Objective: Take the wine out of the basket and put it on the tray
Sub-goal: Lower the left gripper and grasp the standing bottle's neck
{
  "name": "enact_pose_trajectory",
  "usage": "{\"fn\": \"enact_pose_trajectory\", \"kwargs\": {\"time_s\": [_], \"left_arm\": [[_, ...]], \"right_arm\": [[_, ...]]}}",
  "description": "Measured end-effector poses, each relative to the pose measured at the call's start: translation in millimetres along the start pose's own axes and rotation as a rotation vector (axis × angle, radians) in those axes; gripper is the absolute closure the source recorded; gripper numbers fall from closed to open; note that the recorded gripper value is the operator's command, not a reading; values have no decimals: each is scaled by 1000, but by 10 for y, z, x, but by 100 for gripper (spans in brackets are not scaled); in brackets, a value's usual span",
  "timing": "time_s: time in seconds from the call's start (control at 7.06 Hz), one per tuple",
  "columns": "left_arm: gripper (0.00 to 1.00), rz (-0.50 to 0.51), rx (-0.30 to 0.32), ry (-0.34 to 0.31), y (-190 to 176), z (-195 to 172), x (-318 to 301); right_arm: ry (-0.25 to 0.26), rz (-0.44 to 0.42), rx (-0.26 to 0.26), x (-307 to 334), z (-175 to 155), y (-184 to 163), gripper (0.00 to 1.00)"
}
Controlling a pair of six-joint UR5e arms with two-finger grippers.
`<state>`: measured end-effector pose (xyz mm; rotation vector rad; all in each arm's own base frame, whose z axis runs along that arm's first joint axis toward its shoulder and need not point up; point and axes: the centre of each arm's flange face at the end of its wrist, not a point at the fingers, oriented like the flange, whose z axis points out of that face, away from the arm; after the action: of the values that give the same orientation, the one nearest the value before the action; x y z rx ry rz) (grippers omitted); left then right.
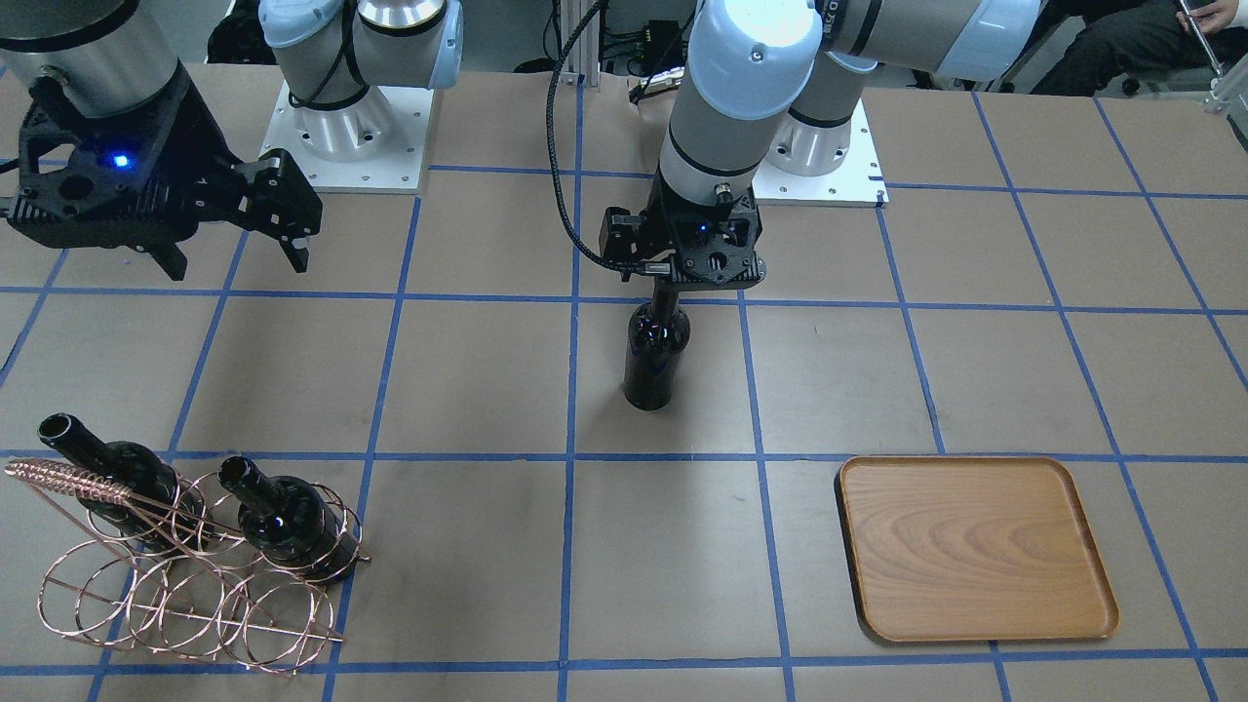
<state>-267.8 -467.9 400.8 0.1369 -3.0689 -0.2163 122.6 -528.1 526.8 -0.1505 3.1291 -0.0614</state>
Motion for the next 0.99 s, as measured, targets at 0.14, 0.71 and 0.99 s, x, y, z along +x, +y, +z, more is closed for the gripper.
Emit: {"fn": "enact_pose_trajectory", "kwargs": {"time_s": [0.14, 0.71, 0.99], "left_arm": [[40, 24, 10, 3, -18, -16, -18], [89, 44, 24, 8, -148, 79, -13], [100, 48, 29, 5, -159, 78, -23]], "right_arm": [[-1, -3, -1, -44, -5, 25, 0], [-7, -9, -15, -77, 33, 77, 0], [-7, -14, -17, -79, 40, 90, 0]]}}
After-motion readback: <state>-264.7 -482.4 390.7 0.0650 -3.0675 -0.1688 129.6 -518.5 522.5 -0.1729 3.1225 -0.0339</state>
